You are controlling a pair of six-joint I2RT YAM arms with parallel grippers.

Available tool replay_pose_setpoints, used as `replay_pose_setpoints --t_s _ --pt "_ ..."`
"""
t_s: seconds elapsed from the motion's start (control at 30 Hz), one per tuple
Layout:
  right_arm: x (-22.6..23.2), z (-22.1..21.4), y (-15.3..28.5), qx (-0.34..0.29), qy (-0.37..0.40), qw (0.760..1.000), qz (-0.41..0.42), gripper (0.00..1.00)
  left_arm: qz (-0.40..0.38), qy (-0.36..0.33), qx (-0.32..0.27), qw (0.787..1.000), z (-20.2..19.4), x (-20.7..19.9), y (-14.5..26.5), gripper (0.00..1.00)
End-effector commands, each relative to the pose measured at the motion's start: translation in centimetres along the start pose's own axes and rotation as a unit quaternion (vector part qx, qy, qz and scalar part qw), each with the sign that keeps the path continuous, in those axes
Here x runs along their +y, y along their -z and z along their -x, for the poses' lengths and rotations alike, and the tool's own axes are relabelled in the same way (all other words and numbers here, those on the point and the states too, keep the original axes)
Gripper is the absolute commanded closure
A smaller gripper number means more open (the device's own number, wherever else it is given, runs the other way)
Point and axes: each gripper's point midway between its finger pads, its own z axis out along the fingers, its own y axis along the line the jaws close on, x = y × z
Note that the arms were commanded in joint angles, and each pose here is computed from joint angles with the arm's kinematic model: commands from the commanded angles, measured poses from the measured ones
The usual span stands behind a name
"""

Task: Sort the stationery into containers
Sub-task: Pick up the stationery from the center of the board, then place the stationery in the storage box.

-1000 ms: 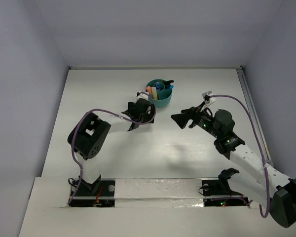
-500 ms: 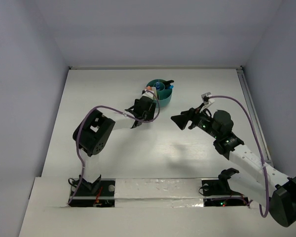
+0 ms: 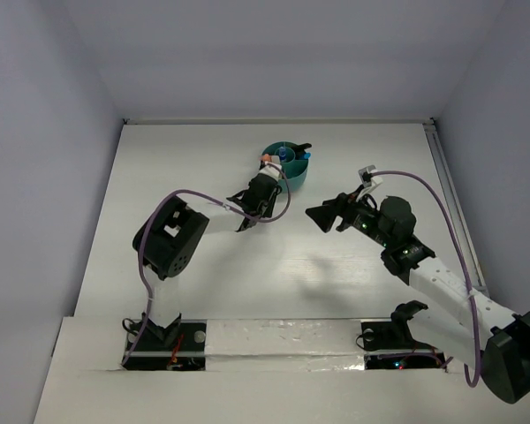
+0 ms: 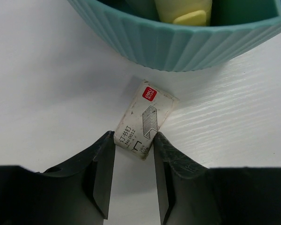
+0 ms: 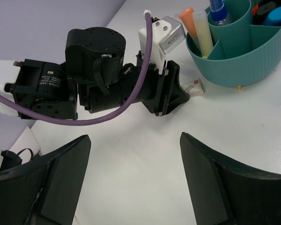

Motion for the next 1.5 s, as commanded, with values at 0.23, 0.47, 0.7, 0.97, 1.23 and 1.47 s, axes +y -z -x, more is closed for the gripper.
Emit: replay_pose_setpoints --t_s 0.23,0.47,0.7,0.97,1.23,1.47 --pt "0.7 0.4 -0.2 -0.007 0.008 1.0 0.014 0.18 -0.027 0.015 0.01 0.999 -2.1 -1.9 2.9 1.0" --pt "0.6 1.0 0.2 -0.019 0.011 1.0 0.003 0.18 -0.073 0.039 -0.018 0.996 -1.3 -3.2 7.5 1.0" --pt "-0.5 2.0 1.1 -0.048 0.011 0.998 -0.037 0.18 -0.148 0.077 -0.1 0.981 4.3 -5.7 12.5 1.0" --pt "-2.7 2.9 2.3 -0.077 0.011 0.991 -0.106 0.16 -0.124 0.069 -0.147 0.979 13.2 -7.0 12.2 1.0" --pt "-3.0 3.3 2.8 -0.087 0.016 0.989 -0.121 0.15 -0.103 0.055 -0.116 0.986 15.8 -7.7 6.3 1.0" --pt "-3.0 3.4 3.1 -0.092 0.02 0.988 -0.123 0.15 -0.097 0.052 -0.11 0.988 16.5 -7.5 4.4 1.0"
